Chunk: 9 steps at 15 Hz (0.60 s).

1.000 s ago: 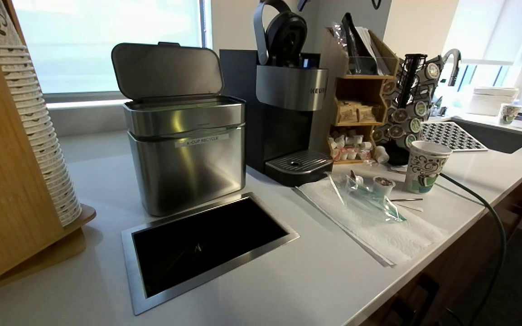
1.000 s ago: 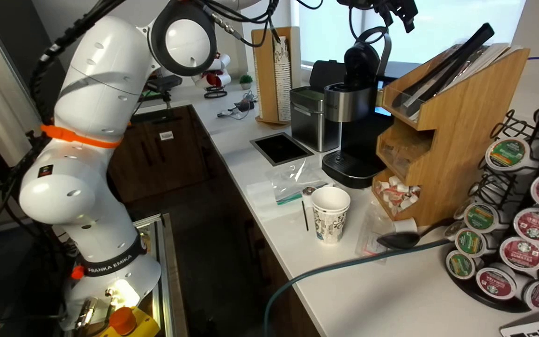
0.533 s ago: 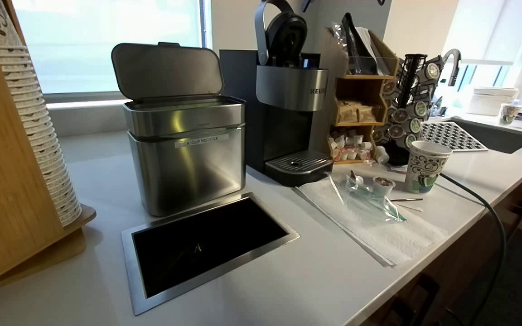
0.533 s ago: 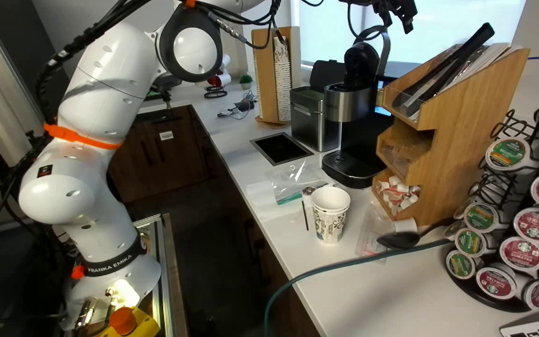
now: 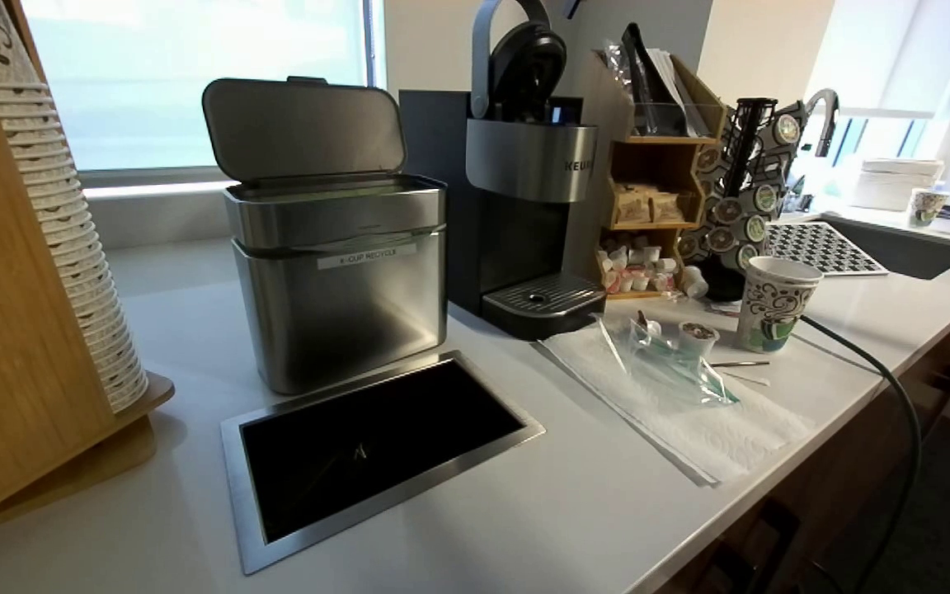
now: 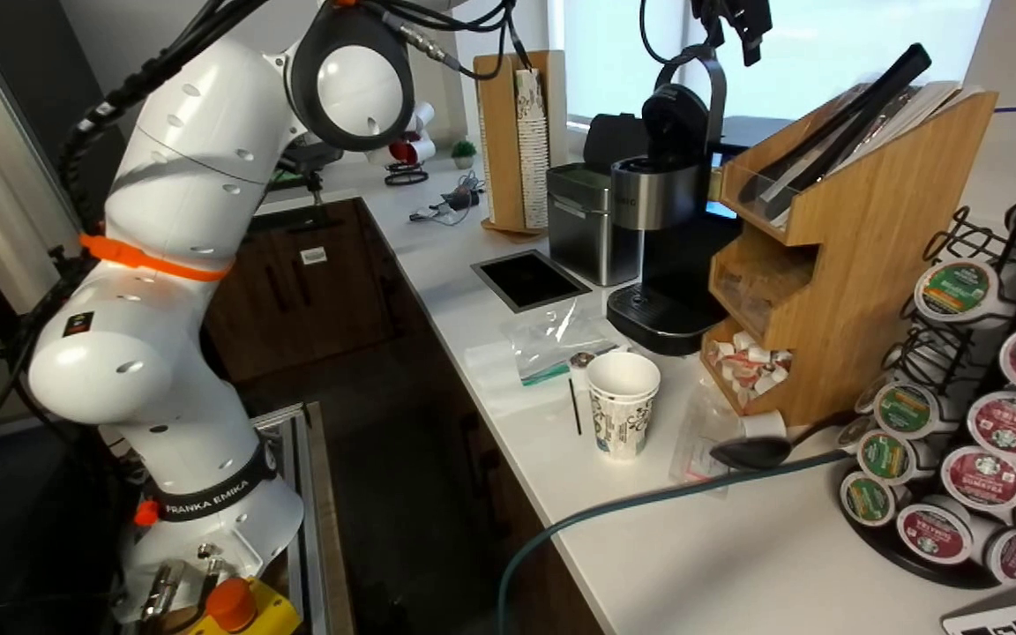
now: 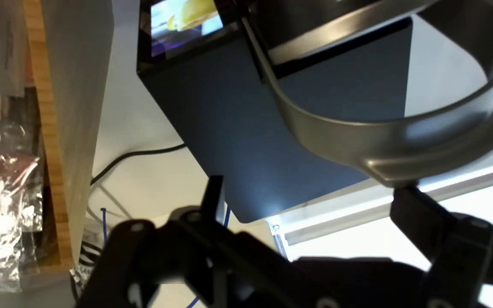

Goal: Close the lid on the coffeemaker.

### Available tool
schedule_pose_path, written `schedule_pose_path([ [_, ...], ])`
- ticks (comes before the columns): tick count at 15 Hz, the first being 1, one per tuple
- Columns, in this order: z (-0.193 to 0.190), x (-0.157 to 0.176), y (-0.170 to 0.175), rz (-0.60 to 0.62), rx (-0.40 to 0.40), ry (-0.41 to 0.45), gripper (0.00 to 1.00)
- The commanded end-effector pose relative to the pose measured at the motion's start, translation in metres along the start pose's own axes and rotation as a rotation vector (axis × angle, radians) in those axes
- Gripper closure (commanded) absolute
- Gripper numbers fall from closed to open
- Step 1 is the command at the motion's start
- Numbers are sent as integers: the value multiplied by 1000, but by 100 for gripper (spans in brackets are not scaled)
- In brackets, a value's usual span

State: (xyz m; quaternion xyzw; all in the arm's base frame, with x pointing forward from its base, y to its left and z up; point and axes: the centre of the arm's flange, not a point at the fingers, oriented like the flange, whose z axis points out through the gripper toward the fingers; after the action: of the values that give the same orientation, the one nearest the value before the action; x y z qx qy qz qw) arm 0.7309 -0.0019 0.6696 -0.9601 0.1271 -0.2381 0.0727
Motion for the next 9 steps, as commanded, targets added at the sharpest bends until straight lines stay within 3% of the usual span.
schedule_pose_path([
  [1, -3, -39, 1, 25, 52, -173, 0],
  [5, -10, -77, -11, 70, 118, -331, 0],
  [9, -16, -104, -3, 188, 103, -447, 0],
])
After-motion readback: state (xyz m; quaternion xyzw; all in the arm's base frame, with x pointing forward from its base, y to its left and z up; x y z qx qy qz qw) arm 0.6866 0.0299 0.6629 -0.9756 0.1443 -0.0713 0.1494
